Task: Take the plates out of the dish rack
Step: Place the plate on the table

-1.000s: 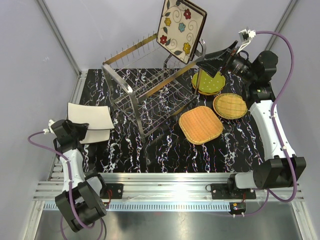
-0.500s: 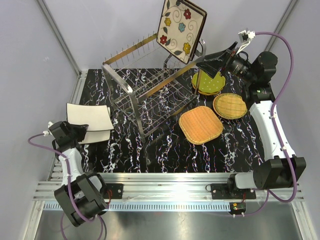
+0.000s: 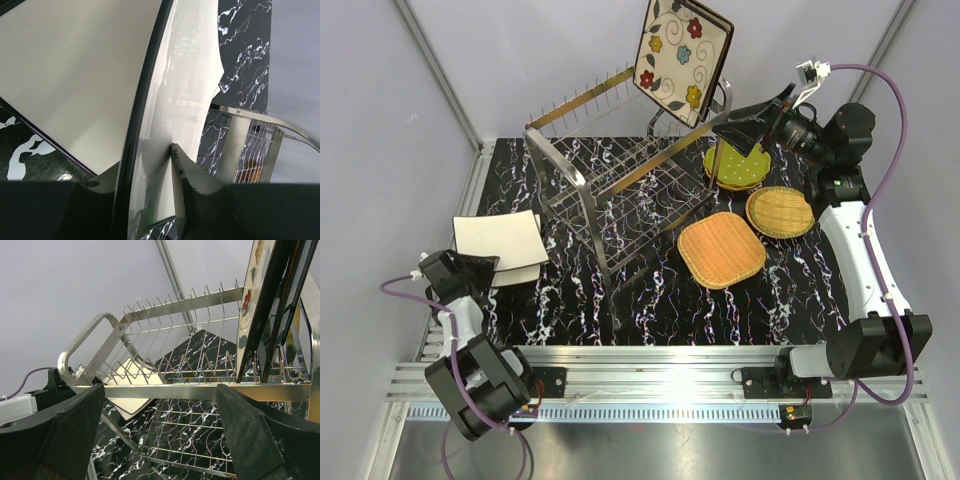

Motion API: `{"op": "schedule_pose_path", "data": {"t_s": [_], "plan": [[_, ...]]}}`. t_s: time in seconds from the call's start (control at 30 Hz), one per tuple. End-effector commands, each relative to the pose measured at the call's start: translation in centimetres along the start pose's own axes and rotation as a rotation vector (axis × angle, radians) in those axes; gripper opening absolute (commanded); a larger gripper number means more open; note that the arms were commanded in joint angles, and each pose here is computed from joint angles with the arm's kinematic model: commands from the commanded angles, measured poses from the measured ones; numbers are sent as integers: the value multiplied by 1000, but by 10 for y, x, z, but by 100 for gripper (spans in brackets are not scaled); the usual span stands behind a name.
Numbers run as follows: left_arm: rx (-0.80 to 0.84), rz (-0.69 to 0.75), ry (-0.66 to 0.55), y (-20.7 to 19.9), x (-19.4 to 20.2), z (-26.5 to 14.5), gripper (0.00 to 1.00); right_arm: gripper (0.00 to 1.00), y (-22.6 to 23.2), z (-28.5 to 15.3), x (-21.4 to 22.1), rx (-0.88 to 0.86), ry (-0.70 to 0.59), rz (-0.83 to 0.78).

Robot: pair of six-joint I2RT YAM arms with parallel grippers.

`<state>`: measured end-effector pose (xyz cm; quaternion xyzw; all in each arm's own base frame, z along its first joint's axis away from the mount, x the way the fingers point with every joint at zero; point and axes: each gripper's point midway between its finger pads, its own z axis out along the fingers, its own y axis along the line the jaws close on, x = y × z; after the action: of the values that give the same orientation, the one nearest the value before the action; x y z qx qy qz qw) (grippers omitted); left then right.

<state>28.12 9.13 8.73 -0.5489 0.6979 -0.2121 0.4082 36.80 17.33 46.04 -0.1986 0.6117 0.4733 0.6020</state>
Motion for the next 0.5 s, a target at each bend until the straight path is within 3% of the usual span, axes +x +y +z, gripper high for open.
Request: {"op": "schedule_pose_path", "data": {"t_s": [0.0,0.47], "plan": [[58,75,-4,-6,-3,4,30,100,18,-6,-17,-31,-34,-64],[-18,67,51,18,6,16,44,100,17,-6,-16,-30,-30,-61]]}}
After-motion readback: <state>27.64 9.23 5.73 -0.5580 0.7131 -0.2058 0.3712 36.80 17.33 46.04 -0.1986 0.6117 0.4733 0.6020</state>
